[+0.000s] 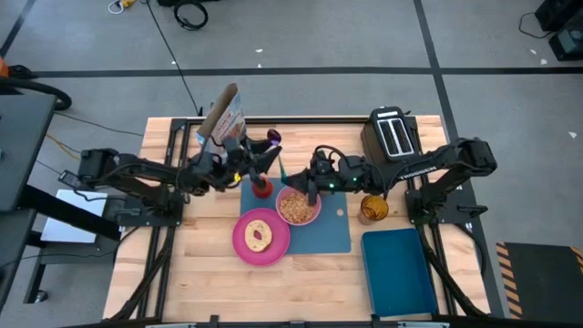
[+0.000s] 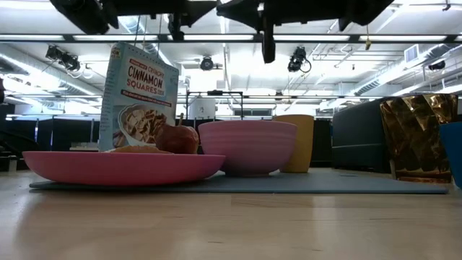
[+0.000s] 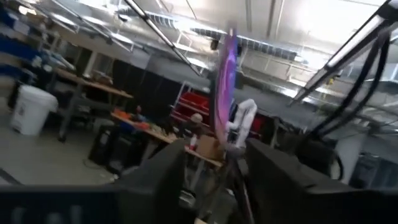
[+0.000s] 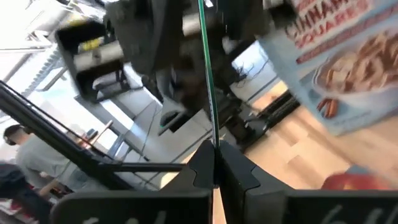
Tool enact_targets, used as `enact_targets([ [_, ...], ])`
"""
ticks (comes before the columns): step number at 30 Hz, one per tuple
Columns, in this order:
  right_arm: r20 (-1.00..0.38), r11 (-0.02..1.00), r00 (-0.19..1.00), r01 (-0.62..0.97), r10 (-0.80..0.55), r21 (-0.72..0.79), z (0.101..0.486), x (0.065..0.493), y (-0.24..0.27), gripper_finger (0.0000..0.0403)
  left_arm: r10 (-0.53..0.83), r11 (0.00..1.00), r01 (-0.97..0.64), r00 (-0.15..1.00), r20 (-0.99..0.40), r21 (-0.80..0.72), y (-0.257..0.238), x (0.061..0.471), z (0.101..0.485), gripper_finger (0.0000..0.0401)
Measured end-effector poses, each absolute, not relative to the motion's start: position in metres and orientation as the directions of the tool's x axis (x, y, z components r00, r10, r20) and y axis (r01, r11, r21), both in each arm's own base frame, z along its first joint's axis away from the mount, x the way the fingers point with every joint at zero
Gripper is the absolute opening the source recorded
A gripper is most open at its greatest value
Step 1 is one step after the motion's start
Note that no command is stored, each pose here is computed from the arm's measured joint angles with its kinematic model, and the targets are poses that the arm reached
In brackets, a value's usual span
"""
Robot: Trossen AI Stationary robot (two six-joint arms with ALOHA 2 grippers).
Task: Arrange a breakfast setting
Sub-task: Put the purple spoon on the blue placemat to the left of the pink bowl
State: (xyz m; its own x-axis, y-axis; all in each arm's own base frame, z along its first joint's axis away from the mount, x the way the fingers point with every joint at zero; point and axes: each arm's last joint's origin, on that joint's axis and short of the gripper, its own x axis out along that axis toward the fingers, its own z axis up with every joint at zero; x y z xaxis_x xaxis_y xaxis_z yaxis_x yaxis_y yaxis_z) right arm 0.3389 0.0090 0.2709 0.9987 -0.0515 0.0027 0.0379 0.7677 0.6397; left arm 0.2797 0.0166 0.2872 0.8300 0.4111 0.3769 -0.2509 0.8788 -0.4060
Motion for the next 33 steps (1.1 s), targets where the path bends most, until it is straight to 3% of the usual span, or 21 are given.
enact_targets([
  [4,-0.062,0.705,0.998,0.054,-0.014,0.707,0.274,0.33,0.026,0.0012,0.393,0.907,-0.305,0.86,0.324,-0.291,0.01,0.266,0.299,0.0226],
  [9,-0.246,0.612,0.966,0.24,-0.076,0.754,0.278,0.303,0.05,0.0012,0.346,0.934,-0.312,0.913,0.217,-0.175,-0.002,0.244,0.31,0.0254],
  [15,-0.451,0.4,0.883,0.463,-0.13,0.791,0.273,0.265,0.08,0.0012,0.321,0.945,-0.316,0.945,0.059,-0.086,-0.009,0.214,0.313,0.025],
  [19,-0.491,0.275,0.864,0.501,-0.11,0.82,0.267,0.256,0.1,0.0012,0.349,0.937,-0.349,0.937,-0.021,-0.011,-0.01,0.202,0.31,0.0243],
  [27,-0.624,0.233,0.771,0.635,-0.125,0.737,0.282,0.26,0.12,0.0012,0.348,0.938,-0.347,0.934,-0.078,0.03,-0.01,0.202,0.303,0.0233],
  [33,-0.719,0.099,0.692,0.721,-0.064,0.686,0.285,0.263,0.158,0.0012,0.348,0.937,-0.346,0.93,-0.114,0.04,-0.01,0.202,0.299,0.0233],
])
